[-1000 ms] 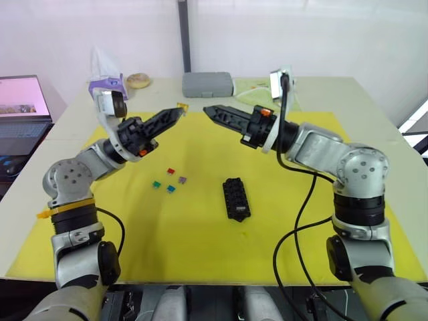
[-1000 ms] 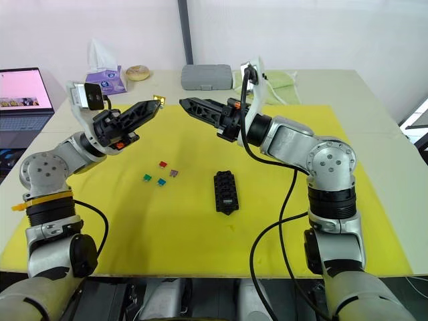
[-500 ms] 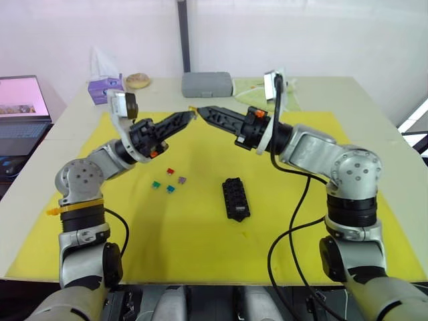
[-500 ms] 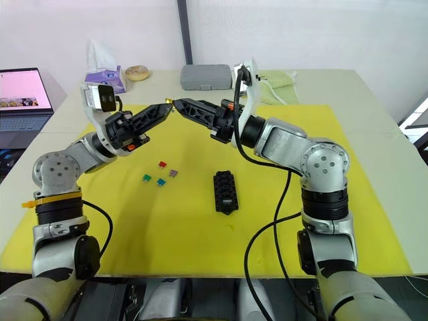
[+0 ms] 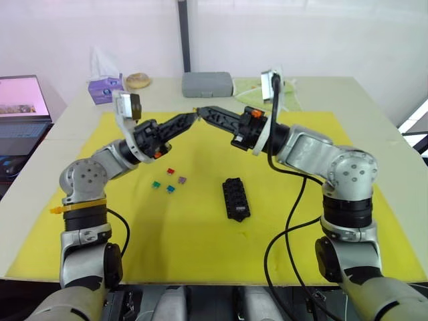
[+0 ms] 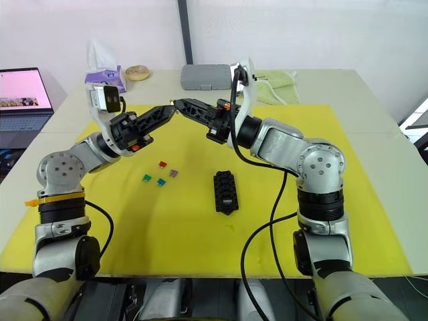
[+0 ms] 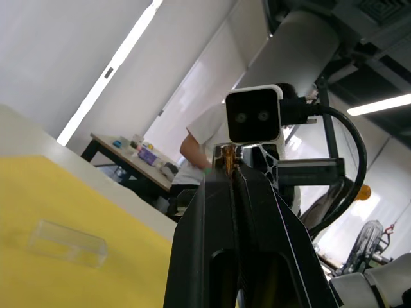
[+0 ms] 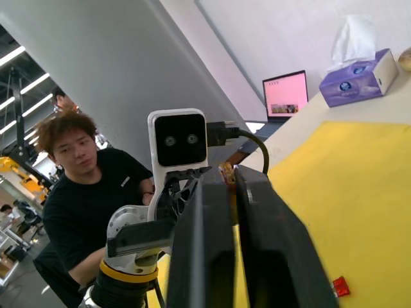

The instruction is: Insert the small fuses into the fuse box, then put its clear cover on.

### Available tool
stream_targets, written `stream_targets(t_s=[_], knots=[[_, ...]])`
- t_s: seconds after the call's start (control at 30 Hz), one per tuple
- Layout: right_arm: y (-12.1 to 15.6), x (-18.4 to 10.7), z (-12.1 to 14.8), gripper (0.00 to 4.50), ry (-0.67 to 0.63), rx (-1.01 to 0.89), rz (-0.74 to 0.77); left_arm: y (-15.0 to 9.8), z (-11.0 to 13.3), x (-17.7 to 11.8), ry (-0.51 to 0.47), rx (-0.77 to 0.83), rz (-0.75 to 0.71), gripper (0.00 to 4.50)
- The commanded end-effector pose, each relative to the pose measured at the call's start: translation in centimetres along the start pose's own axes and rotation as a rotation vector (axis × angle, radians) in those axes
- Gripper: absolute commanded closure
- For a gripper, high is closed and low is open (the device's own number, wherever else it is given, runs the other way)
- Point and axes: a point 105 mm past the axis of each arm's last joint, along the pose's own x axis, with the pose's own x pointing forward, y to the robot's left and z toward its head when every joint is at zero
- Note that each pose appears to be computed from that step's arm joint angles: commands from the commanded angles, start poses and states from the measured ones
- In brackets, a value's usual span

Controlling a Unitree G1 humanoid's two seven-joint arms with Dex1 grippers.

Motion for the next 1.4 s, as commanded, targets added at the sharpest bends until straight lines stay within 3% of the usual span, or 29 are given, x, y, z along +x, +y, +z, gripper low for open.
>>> stream_targets(t_s=[0.03, 0.2, 0.3, 0.47, 0.53, 0.63, 0.7, 0.83, 1.0, 1.27, 1.4], knots=[[1.1, 0.0, 0.6, 4.44, -0.032, -0.022, 0.035, -0.7, 0.5, 0.1, -0.012, 0.030, -0.025, 4.50], [1.4, -0.1, 0.5, 4.44, -0.029, -0.022, 0.047, -0.6, 0.4, 0.0, -0.012, 0.033, -0.018, 4.50], [1.7, -0.1, 0.4, 4.50, -0.030, -0.026, 0.064, -0.6, 0.4, -0.1, -0.009, 0.032, -0.011, 3.50], [2.0, -0.3, 0.4, 4.50, -0.062, -0.047, 0.092, -0.6, 0.7, -0.8, 0.007, 0.038, 0.004, 0.88], [1.8, -0.7, 1.3, 4.50, -0.150, -0.082, 0.089, -0.4, 0.8, -1.3, 0.031, 0.088, 0.048, 0.08], [0.8, -2.0, 1.4, 4.50, -0.172, -0.191, 0.080, -0.5, 1.0, -2.3, 0.072, 0.137, 0.091, 0.08], [0.7, -4.4, 2.4, 4.50, -0.247, -0.289, 0.132, -0.5, 1.2, -3.5, 0.132, 0.200, 0.142, 0.08], [-0.4, -7.5, -0.5, 4.50, -0.062, -0.373, 0.248, -1.1, 0.4, -5.0, 0.328, 0.336, 0.186, 0.08], [-3.8, -10.7, -4.2, 4.50, 0.107, -0.483, 0.238, -2.8, -1.9, -5.9, 0.488, 0.389, 0.136, 0.08], [-6.2, -11.9, -8.6, 4.50, 0.188, -0.563, 0.256, -4.0, -6.8, -6.3, 0.587, 0.381, 0.080, 0.08], [-6.3, -11.7, -9.6, 4.50, 0.186, -0.575, 0.268, -4.3, -8.3, -6.7, 0.628, 0.382, 0.062, 0.08]])
